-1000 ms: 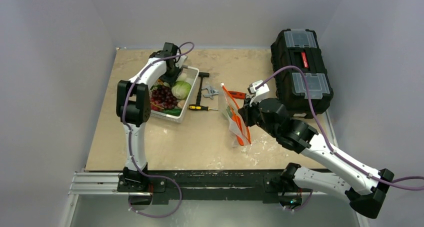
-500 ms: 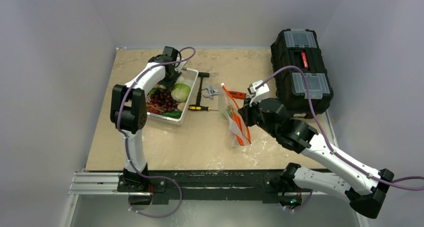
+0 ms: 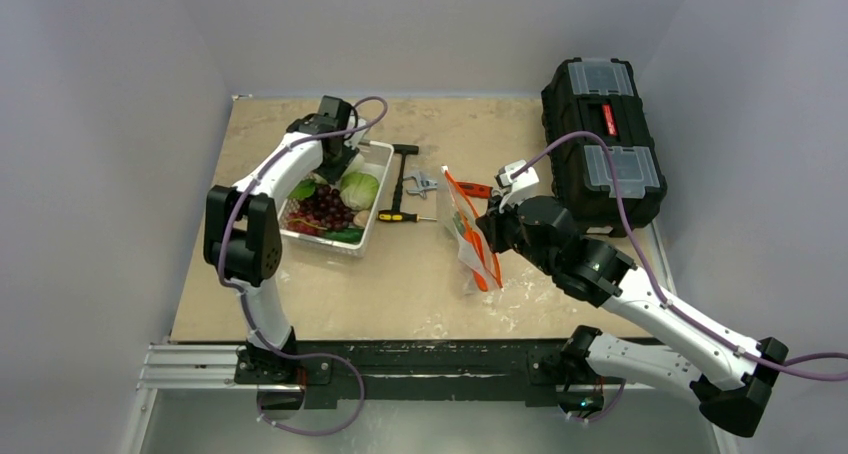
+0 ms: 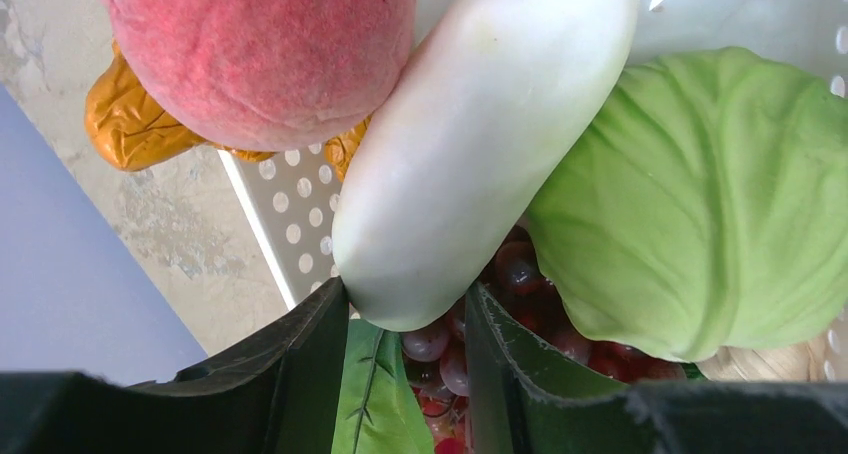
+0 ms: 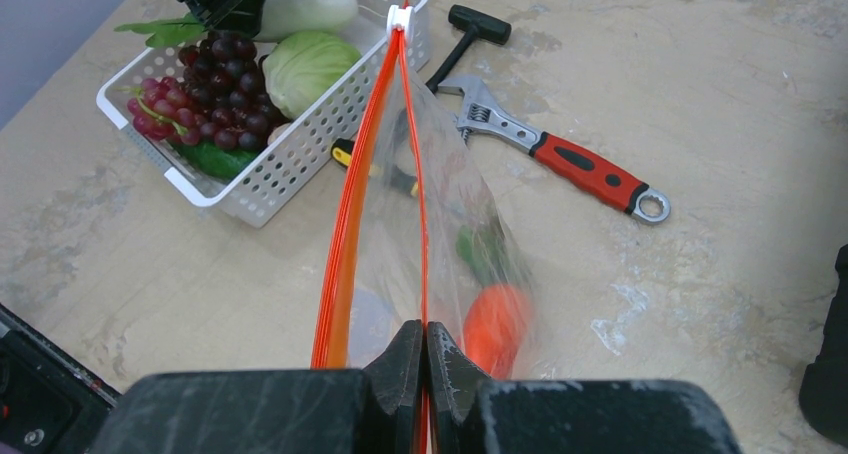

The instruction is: Place the food in the zip-top bag and seal the zipper

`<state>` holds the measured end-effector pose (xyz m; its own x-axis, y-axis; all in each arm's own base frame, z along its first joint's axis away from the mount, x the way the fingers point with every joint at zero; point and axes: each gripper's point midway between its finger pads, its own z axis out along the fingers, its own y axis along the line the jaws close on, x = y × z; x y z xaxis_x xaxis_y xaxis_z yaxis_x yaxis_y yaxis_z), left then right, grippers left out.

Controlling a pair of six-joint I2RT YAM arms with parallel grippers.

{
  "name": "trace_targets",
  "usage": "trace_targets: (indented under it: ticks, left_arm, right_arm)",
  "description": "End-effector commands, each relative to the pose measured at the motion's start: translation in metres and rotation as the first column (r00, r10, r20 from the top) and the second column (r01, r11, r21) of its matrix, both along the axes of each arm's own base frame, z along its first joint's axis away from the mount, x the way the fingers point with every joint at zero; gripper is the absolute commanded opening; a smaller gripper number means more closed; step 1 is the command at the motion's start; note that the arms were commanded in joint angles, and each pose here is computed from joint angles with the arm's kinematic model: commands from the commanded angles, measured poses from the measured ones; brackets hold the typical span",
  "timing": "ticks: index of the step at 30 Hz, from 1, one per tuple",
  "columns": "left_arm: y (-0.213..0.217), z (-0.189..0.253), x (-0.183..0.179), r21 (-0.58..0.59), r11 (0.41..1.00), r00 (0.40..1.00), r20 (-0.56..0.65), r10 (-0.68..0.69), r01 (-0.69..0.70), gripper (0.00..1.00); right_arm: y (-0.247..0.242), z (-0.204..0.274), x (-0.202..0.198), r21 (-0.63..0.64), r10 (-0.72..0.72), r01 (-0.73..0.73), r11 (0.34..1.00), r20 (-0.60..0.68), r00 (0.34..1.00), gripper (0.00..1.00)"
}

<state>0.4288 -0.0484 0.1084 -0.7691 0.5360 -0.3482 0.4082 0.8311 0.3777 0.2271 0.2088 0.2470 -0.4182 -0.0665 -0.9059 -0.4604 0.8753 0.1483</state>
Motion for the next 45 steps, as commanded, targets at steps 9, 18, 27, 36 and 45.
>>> trace_targets:
  ticks: [9, 18, 27, 36, 45]
  left_arm:
    - [-0.022, 0.059, -0.051, -0.144, 0.989, 0.999, 0.042, -0.028, 0.034, 0.15]
    - [-0.055, 0.113, -0.087, -0.448, 0.893, 0.991, 0.094, 0.095, -0.043, 0.04]
    - [-0.104, 0.158, -0.133, -0.782, 0.622, 0.985, 0.073, 0.154, -0.039, 0.0]
    - [-0.159, 0.192, -0.193, -0.963, 0.258, 0.997, -0.071, 0.03, -0.076, 0.0]
    - [-0.183, 0.197, -0.266, -0.977, -0.03, 0.977, -0.209, -0.042, -0.21, 0.0]
  right_arm:
    - [0.008, 0.016, 0.004, 0.04, 0.013, -0.014, 0.999, 0.035, 0.999, 0.0]
    - [0.016, 0.041, 0.004, 0.1, 0.015, -0.017, 0.995, 0.029, 0.999, 0.0]
    - [-0.043, 0.082, -0.001, 0.076, -0.18, 0.174, 0.982, 0.081, 0.98, 0.0]
    - [-0.089, 0.082, -0.02, 0.006, -0.286, 0.286, 0.958, 0.042, 0.957, 0.0]
    - [0.023, 0.009, 0.001, 0.232, -0.068, 0.094, 0.968, -0.117, 0.991, 0.0]
